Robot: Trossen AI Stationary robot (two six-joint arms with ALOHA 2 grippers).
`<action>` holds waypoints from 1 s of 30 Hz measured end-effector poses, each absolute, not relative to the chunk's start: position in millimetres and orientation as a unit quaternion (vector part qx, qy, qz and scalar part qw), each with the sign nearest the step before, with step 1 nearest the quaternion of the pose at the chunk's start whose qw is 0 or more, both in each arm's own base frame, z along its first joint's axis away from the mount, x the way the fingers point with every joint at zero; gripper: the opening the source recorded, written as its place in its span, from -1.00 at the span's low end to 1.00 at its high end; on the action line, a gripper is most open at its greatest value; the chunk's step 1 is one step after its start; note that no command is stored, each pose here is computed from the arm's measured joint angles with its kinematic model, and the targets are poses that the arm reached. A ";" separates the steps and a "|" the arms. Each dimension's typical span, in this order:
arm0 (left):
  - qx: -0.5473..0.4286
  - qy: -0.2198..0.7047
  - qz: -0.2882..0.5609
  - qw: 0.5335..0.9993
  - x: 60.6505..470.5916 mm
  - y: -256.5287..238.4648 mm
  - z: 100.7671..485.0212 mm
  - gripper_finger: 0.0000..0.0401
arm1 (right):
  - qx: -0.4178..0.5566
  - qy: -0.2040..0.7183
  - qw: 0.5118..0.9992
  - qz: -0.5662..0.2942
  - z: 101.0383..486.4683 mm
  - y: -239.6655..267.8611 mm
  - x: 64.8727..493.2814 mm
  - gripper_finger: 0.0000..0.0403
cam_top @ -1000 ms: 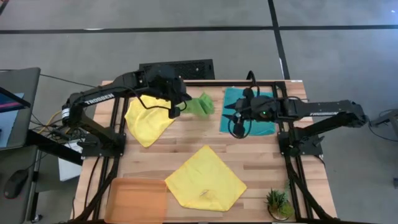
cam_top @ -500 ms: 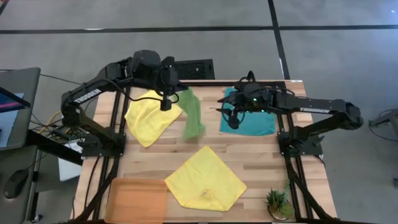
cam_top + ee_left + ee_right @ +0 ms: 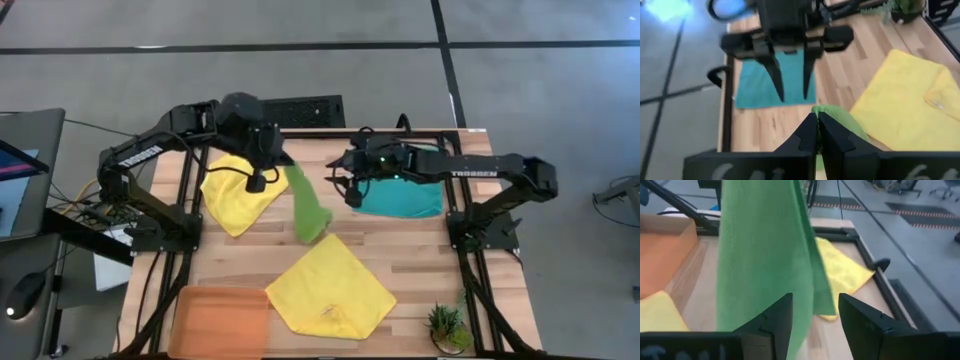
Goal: Fold microfiber towels
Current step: Fold the green microfiber towel
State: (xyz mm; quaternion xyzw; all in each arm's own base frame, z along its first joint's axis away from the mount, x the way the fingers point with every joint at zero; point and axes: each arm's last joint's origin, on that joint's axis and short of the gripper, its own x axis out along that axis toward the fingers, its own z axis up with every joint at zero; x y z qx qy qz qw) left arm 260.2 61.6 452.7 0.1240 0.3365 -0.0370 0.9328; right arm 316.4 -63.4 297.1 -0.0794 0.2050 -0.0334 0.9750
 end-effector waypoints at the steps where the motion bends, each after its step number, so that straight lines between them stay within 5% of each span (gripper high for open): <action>1: 0.117 0.344 -0.038 0.931 259.4 60.3 451.5 -1.00 | -0.088 0.203 0.975 -0.032 299.0 -63.6 317.6 -0.10; 18: -0.135 0.534 0.022 0.835 229.7 41.1 426.9 -1.00 | -0.092 0.235 0.966 -0.047 341.3 -77.8 313.1 -0.17; 24: -0.119 0.531 0.038 0.838 231.3 42.7 426.0 -1.00 | -0.089 0.249 0.963 -0.044 353.2 -76.9 310.3 -0.18; 30: 0.035 0.505 -0.006 0.862 238.7 41.3 429.2 -1.00 | -0.126 0.247 0.961 0.017 349.0 -75.2 315.1 -0.19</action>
